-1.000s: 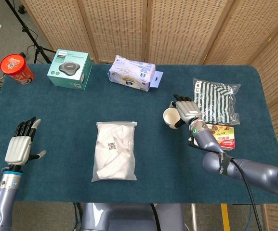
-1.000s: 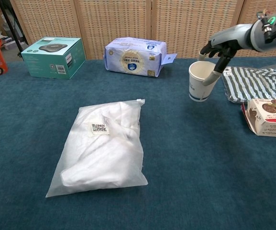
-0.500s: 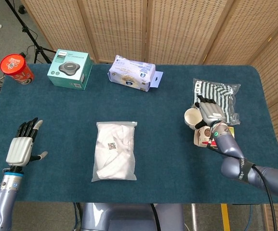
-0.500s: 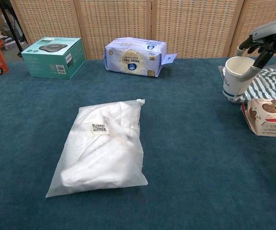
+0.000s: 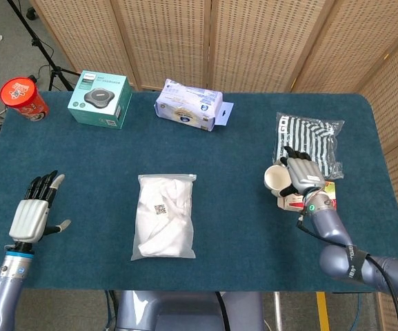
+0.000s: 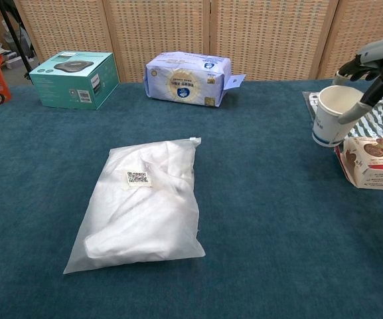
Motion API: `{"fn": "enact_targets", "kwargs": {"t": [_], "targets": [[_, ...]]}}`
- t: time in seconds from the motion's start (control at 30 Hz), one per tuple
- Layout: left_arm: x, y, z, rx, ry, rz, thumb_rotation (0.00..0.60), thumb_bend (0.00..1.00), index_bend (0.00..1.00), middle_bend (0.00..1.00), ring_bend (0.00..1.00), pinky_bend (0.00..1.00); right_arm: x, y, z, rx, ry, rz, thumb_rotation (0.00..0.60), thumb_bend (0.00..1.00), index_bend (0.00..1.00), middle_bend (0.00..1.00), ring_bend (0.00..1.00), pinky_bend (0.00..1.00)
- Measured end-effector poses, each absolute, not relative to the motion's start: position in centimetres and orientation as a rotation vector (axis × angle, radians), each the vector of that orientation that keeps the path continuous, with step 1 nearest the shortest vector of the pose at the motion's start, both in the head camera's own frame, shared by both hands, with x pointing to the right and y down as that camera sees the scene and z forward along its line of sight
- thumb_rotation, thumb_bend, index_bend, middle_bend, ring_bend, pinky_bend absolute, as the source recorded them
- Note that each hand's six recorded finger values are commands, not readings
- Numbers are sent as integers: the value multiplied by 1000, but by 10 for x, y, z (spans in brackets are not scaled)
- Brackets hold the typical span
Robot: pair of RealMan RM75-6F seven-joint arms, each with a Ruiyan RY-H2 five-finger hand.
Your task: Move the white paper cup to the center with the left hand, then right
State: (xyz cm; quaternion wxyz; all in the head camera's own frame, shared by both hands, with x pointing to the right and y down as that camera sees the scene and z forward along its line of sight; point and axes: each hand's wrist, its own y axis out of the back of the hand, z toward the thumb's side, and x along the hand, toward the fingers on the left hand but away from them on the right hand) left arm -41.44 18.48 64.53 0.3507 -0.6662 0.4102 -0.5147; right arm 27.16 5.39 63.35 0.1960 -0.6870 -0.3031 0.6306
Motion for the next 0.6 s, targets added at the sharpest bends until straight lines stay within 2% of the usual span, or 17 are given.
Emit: {"fn": "enact_targets", "kwargs": {"t": [0.27,0.6], "targets": [[-408,189,641,-1725,1048,-1310,600,136,8,0,0,0,266,68,637,-1956,-857,1754,600,260,353,0,0,0],[-407,190,640,-1728,1049,-1304,600,136,8,0,0,0,268,71,638,-1963,-868,1754,600,260,353,0,0,0]]}}
